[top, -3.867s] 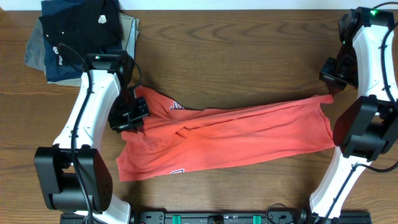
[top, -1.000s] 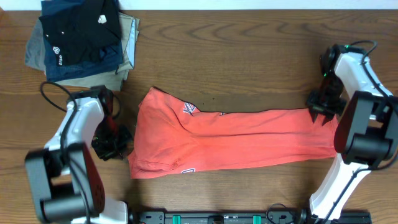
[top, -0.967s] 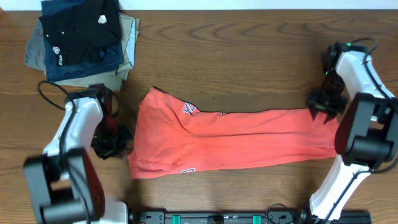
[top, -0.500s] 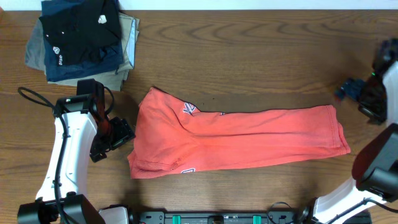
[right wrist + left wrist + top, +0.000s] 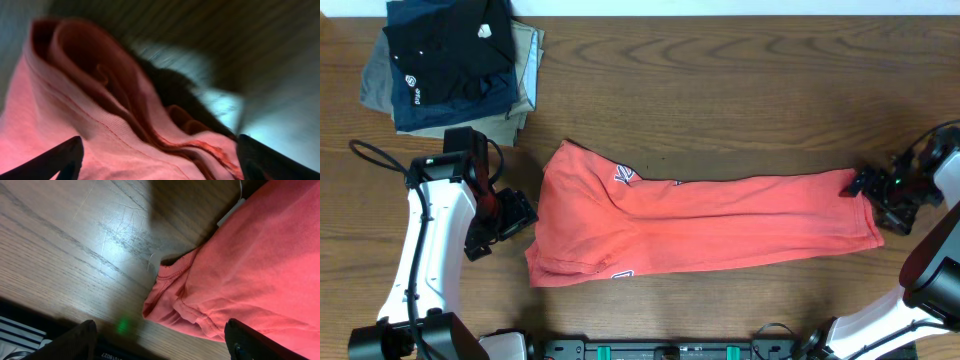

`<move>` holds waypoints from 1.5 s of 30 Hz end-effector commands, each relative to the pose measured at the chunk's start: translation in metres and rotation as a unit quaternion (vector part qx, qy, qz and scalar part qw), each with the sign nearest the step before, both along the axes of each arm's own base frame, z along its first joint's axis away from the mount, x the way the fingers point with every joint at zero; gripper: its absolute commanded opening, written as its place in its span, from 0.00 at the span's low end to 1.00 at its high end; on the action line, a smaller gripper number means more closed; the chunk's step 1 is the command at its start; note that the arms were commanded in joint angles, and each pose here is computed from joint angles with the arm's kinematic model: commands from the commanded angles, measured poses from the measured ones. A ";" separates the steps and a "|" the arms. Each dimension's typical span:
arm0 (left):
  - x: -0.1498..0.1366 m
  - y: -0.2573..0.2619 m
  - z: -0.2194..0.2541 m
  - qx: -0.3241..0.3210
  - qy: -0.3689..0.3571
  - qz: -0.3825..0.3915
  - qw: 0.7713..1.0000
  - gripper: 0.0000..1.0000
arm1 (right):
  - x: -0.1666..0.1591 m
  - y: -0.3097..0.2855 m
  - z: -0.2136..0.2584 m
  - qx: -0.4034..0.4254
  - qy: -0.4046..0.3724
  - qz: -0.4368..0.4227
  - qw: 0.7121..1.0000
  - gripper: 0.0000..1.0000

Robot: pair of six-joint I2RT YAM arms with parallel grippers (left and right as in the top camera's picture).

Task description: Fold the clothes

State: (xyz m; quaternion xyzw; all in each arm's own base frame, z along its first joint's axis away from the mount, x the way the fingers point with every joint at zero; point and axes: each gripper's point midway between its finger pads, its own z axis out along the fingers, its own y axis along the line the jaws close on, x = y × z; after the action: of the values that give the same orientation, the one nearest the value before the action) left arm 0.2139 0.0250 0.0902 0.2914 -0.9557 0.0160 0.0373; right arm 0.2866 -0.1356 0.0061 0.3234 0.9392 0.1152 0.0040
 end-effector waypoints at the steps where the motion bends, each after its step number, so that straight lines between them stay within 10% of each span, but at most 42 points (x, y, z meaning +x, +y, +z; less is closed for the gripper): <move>1: 0.003 0.002 0.002 0.007 -0.005 0.002 1.000 0.82 | 0.001 0.017 -0.005 0.040 -0.031 0.042 0.998 0.99; 7: 0.005 0.003 0.002 0.008 -0.009 0.002 1.000 0.82 | -0.007 0.039 -0.018 0.060 -0.029 0.075 0.995 0.86; 11: 0.005 0.003 0.002 0.007 -0.009 0.002 1.000 0.83 | -0.010 0.043 -0.019 0.062 -0.024 0.078 0.995 0.33; 16: 0.005 0.003 0.002 0.007 -0.009 0.002 1.000 0.83 | -0.012 0.044 -0.017 0.066 -0.018 0.078 0.995 0.01; 31: 0.005 0.003 0.002 0.007 -0.009 0.002 1.000 0.83 | -0.004 0.039 0.073 0.021 -0.023 0.041 0.999 0.01; 45: 0.005 0.000 0.002 0.000 -0.009 0.003 1.000 0.84 | 0.006 0.153 0.092 0.025 -0.042 0.227 0.973 0.01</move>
State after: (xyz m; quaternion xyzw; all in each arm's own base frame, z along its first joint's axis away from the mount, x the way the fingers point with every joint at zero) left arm 0.2170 0.0248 0.0900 0.2914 -0.9559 0.0188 0.0316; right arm 0.2909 -0.0031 0.0938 0.1236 0.9816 0.1452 0.0058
